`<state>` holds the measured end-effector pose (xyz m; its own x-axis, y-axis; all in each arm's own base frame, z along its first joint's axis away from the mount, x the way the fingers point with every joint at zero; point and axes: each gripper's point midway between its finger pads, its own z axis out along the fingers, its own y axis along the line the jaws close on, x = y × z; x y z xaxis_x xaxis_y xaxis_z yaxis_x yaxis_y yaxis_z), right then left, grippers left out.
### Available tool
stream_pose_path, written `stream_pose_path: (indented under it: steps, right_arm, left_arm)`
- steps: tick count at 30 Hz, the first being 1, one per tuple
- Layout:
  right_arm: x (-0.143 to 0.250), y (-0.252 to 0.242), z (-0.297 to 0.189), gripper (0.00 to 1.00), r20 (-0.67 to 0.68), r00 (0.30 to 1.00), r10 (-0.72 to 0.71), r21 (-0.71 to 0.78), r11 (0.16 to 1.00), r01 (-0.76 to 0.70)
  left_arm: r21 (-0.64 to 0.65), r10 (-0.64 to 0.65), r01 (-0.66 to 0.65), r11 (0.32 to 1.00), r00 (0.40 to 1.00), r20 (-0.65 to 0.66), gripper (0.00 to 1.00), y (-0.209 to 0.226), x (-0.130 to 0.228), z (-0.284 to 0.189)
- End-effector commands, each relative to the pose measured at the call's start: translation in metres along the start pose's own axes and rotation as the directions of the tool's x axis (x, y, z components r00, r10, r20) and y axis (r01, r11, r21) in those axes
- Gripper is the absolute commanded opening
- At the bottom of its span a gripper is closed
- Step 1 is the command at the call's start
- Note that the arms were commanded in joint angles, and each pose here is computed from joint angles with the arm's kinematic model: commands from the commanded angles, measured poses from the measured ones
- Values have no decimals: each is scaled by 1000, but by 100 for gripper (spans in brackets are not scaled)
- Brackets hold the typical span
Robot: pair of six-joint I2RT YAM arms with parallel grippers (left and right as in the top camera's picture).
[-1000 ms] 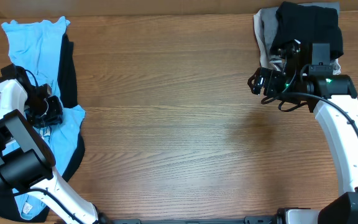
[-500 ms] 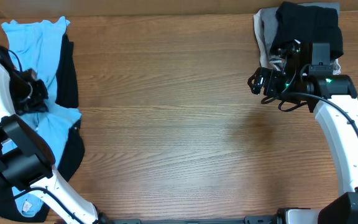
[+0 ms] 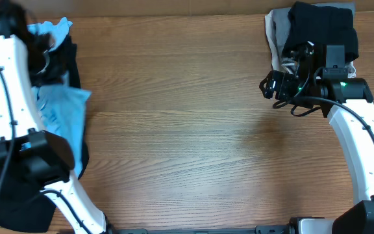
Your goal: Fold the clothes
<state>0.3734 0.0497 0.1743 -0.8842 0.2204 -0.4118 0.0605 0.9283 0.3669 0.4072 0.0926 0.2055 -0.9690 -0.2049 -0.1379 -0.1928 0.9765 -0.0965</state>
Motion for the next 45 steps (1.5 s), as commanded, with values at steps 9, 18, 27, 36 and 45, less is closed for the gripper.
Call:
stream_pose_path:
  steps: [9,18,27,36,45]
  right_arm:
    - [-25,-5,-52,85,113,993,41,12,999,-43]
    - [-15,-36,-104,88,171,973,155,58,984,-167]
    - [-7,-60,-111,91,161,961,225,93,966,-242]
    - [-8,-60,-111,93,165,961,223,92,966,-240]
    - [-7,-50,-108,93,149,969,199,57,976,-209]
  left_arm:
    - [170,448,-492,854,860,244,4,-234,-3,-14]
    - [154,617,-707,691,687,384,6,-368,27,4]
    - [184,681,-769,612,631,373,17,-426,52,55]
    - [148,560,-804,576,520,644,17,-479,8,21]
    - [38,596,-715,698,609,524,94,-397,-3,-1]
